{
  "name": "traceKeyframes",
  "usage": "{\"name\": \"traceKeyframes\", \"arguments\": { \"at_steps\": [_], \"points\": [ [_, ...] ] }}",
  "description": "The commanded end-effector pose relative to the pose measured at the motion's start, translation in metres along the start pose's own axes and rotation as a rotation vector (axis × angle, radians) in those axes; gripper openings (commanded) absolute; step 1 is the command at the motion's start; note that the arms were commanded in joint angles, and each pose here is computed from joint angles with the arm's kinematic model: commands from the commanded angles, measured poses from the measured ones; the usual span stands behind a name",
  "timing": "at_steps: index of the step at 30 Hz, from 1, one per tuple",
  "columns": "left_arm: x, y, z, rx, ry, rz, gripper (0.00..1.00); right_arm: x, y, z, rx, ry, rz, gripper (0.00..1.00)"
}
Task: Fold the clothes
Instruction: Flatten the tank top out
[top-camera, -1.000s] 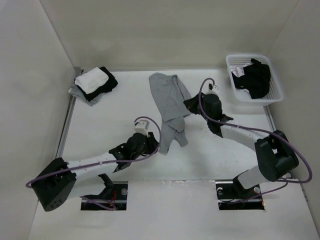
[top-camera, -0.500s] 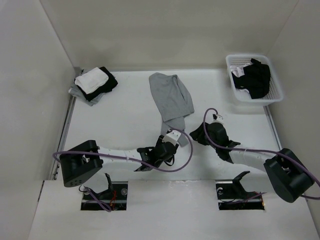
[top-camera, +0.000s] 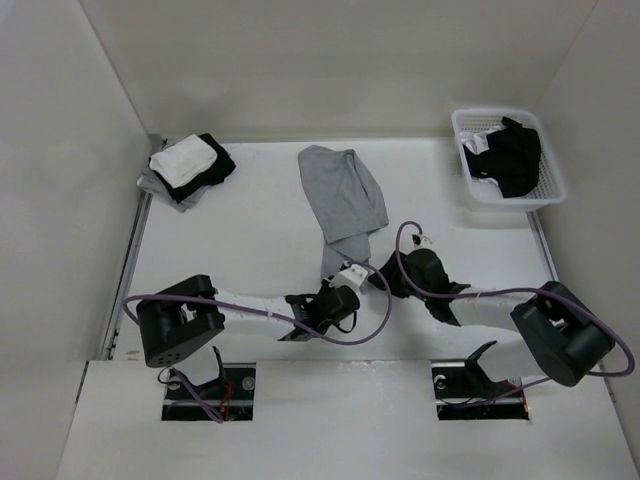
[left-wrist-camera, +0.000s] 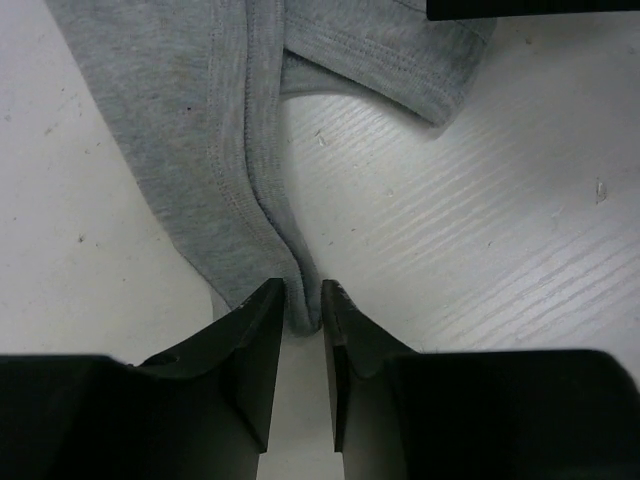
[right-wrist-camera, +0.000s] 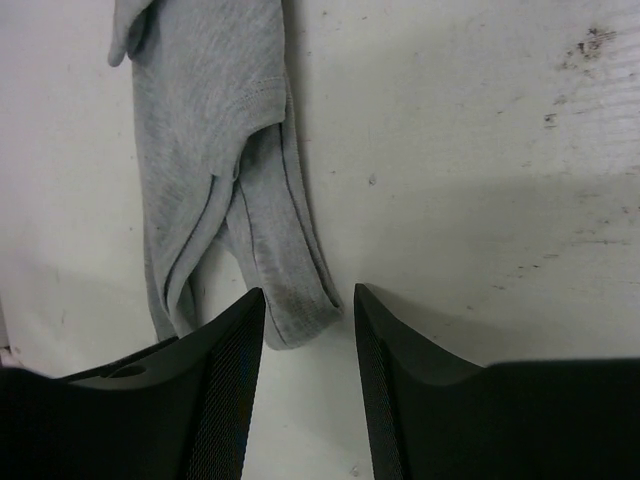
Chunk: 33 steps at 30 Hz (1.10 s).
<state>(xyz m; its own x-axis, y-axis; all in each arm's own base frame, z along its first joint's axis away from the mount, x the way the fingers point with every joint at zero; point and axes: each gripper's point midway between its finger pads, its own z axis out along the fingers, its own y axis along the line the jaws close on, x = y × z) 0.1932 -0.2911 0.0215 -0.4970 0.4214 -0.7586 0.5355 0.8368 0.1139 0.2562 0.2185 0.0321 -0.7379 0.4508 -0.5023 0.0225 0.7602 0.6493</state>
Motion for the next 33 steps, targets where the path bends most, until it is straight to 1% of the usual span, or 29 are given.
{"name": "traceKeyframes", "arguments": {
  "at_steps": [1, 3, 7, 8, 10, 11, 13, 15, 17, 20, 21, 22, 23, 24, 25, 26, 27, 28, 29, 30, 31, 33],
  "points": [
    [-0.011, -0.002, 0.000, -0.003, -0.016, -0.005, 0.16, 0.005, 0.004, 0.005, -0.021, 0.019, 0.019, 0.45],
    [-0.017, 0.000, -0.001, -0.006, -0.029, -0.030, 0.12, 0.014, 0.006, 0.006, -0.028, 0.055, 0.028, 0.43],
    [-0.032, 0.010, -0.010, 0.002, -0.073, -0.113, 0.09, 0.022, 0.004, 0.009, -0.021, 0.085, 0.055, 0.38],
    [-0.035, 0.013, -0.012, 0.006, -0.084, -0.138, 0.08, 0.023, 0.005, 0.010, -0.022, 0.084, 0.065, 0.35],
    [-0.041, 0.018, -0.016, 0.019, -0.097, -0.180, 0.07, 0.021, 0.007, 0.011, -0.036, 0.072, 0.080, 0.25],
    [-0.047, 0.022, -0.020, 0.040, -0.111, -0.226, 0.07, 0.017, 0.012, 0.012, -0.056, 0.059, 0.088, 0.15],
    [-0.059, 0.029, -0.027, 0.067, -0.146, -0.296, 0.06, 0.005, 0.026, 0.008, -0.109, 0.014, 0.098, 0.05],
    [-0.085, 0.042, -0.043, 0.094, -0.214, -0.386, 0.04, -0.017, 0.061, -0.009, -0.216, -0.056, 0.069, 0.02],
    [-0.120, 0.053, -0.068, 0.129, -0.316, -0.457, 0.04, -0.036, 0.084, -0.028, -0.278, -0.108, 0.026, 0.01],
    [-0.188, 0.083, -0.127, 0.156, -0.520, -0.560, 0.04, -0.077, 0.126, -0.078, -0.334, -0.222, -0.080, 0.01],
    [-0.202, 0.091, -0.143, 0.159, -0.567, -0.581, 0.04, -0.090, 0.137, -0.096, -0.342, -0.262, -0.111, 0.01],
    [-0.229, 0.107, -0.175, 0.166, -0.659, -0.622, 0.04, -0.116, 0.159, -0.135, -0.351, -0.350, -0.171, 0.01],
    [-0.245, 0.116, -0.196, 0.176, -0.720, -0.645, 0.04, -0.122, 0.164, -0.144, -0.352, -0.369, -0.183, 0.01],
    [-0.258, 0.122, -0.215, 0.188, -0.770, -0.662, 0.04, -0.133, 0.175, -0.163, -0.359, -0.405, -0.209, 0.01],
    [-0.276, 0.132, -0.244, 0.202, -0.849, -0.686, 0.03, -0.157, 0.201, -0.209, -0.386, -0.488, -0.259, 0.01],
    [-0.290, 0.141, -0.271, 0.211, -0.916, -0.706, 0.03, -0.165, 0.209, -0.224, -0.397, -0.517, -0.274, 0.01],
    [-0.306, 0.154, -0.303, 0.210, -1.002, -0.734, 0.03, -0.182, 0.230, -0.262, -0.426, -0.579, -0.302, 0.01],
    [-0.312, 0.159, -0.317, 0.214, -1.037, -0.742, 0.03, -0.186, 0.237, -0.274, -0.439, -0.596, -0.311, 0.00],
    [-0.326, 0.168, -0.350, 0.228, -1.117, -0.758, 0.03, -0.195, 0.250, -0.297, -0.464, -0.631, -0.324, 0.00],
    [-0.332, 0.172, -0.364, 0.234, -1.153, -0.764, 0.03, -0.207, 0.267, -0.329, -0.501, -0.674, -0.333, 0.00],
    [-0.343, 0.181, -0.398, 0.243, -1.233, -0.771, 0.03, -0.216, 0.282, -0.357, -0.536, -0.707, -0.342, 0.00],
    [-0.356, 0.193, -0.435, 0.247, -1.319, -0.776, 0.03, -0.227, 0.304, -0.399, -0.612, -0.735, -0.339, 0.00]
  ]
}}
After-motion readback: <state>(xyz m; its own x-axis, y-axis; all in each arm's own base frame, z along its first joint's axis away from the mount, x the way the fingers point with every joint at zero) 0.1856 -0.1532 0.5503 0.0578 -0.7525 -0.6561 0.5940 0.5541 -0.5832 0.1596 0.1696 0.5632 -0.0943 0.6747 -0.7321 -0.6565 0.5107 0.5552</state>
